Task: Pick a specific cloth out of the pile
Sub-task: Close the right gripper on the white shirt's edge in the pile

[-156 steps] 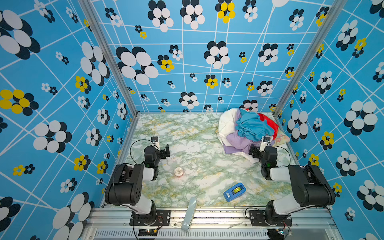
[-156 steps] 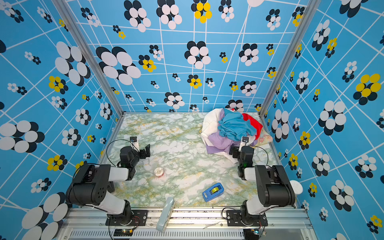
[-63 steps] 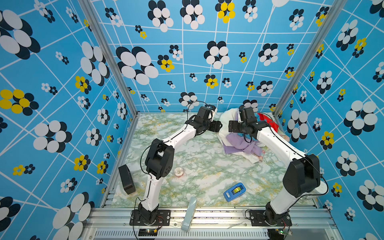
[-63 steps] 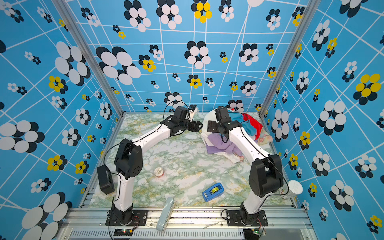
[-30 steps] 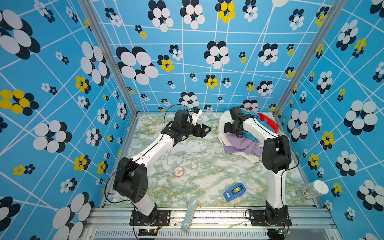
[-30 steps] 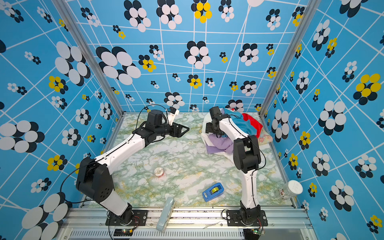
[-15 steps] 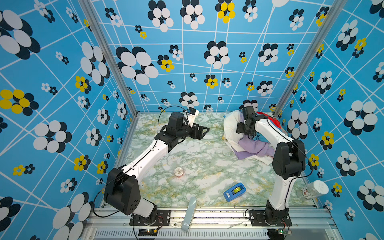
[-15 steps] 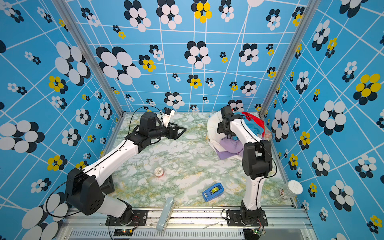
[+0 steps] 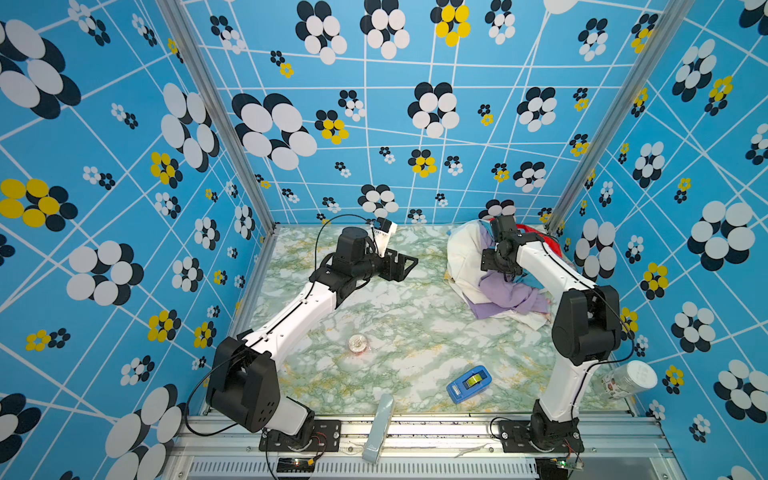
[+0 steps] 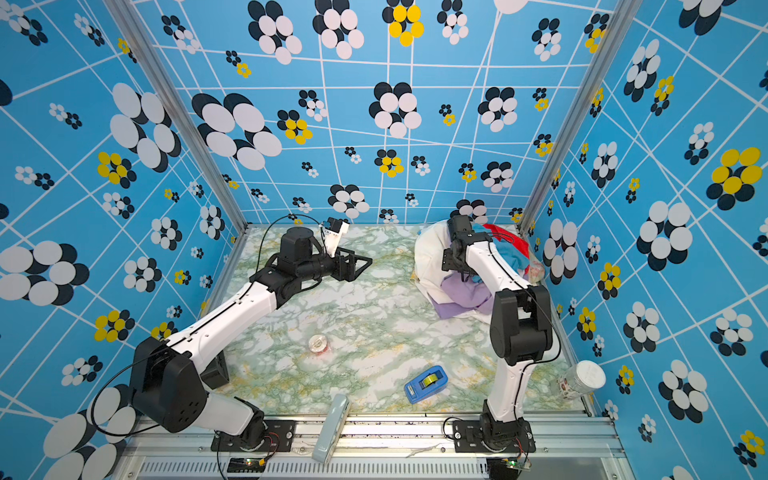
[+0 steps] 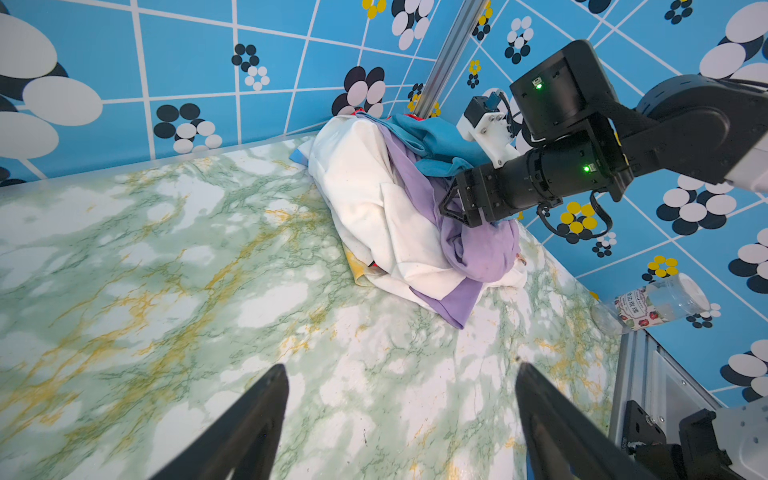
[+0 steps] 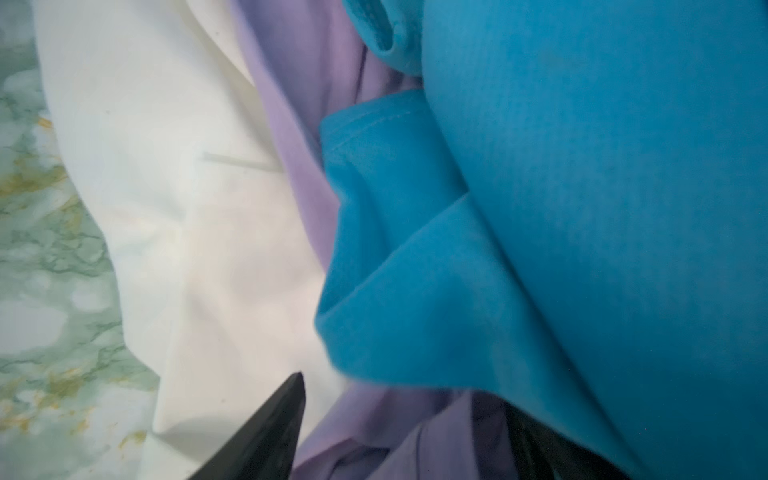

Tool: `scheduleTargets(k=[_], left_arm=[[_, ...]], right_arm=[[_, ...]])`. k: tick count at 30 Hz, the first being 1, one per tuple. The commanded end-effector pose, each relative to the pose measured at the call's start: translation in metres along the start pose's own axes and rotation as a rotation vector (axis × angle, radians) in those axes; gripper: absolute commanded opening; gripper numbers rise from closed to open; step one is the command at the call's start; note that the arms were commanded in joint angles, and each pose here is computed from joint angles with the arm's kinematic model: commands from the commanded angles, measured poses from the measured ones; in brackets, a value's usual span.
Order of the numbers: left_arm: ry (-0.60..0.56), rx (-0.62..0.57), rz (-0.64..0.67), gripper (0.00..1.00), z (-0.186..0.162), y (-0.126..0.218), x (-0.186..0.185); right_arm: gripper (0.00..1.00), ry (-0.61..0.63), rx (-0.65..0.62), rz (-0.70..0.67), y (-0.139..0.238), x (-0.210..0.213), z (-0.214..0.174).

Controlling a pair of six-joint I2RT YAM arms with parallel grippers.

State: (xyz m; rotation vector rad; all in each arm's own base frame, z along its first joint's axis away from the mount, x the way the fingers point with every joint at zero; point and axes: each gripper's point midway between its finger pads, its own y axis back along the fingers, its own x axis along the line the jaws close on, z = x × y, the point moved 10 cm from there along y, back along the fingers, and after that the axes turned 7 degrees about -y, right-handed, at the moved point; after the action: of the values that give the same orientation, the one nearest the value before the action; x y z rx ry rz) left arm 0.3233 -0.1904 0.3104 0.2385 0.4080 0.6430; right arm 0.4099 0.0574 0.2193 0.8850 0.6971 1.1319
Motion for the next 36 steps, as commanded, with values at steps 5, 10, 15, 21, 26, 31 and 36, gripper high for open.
scheduleTargets(k=[5, 10, 15, 21, 26, 31, 36], left_arm=[[-0.036, -0.065, 0.000, 0.87, 0.009, 0.015, -0.010], [-0.034, -0.076, -0.005, 0.87, 0.008, 0.019, -0.013], [-0.033, -0.070, -0.004, 0.87, 0.003, 0.024, -0.015], [-0.046, -0.057, 0.025, 0.88, -0.005, 0.027, -0.013], [-0.044, -0.051, 0.028, 0.88, -0.005, 0.025, -0.012], [-0.035, -0.050, 0.009, 0.88, -0.006, 0.023, -0.012], [-0.042, -0.047, 0.011, 0.88, -0.007, 0.024, -0.012]], right_arm=[[0.82, 0.149, -0.138, 0.149, 0.052, 0.047, -0.002], [0.82, 0.199, -0.151, 0.189, 0.049, 0.081, 0.004], [0.79, 0.215, -0.083, 0.128, 0.009, 0.105, 0.004], [0.75, 0.216, 0.012, 0.029, -0.037, 0.121, -0.002], [0.77, 0.227, -0.018, -0.068, -0.041, 0.125, -0.006], [0.78, 0.248, -0.044, -0.143, -0.043, 0.125, -0.010], [0.78, 0.257, -0.019, -0.154, -0.057, 0.127, -0.016]])
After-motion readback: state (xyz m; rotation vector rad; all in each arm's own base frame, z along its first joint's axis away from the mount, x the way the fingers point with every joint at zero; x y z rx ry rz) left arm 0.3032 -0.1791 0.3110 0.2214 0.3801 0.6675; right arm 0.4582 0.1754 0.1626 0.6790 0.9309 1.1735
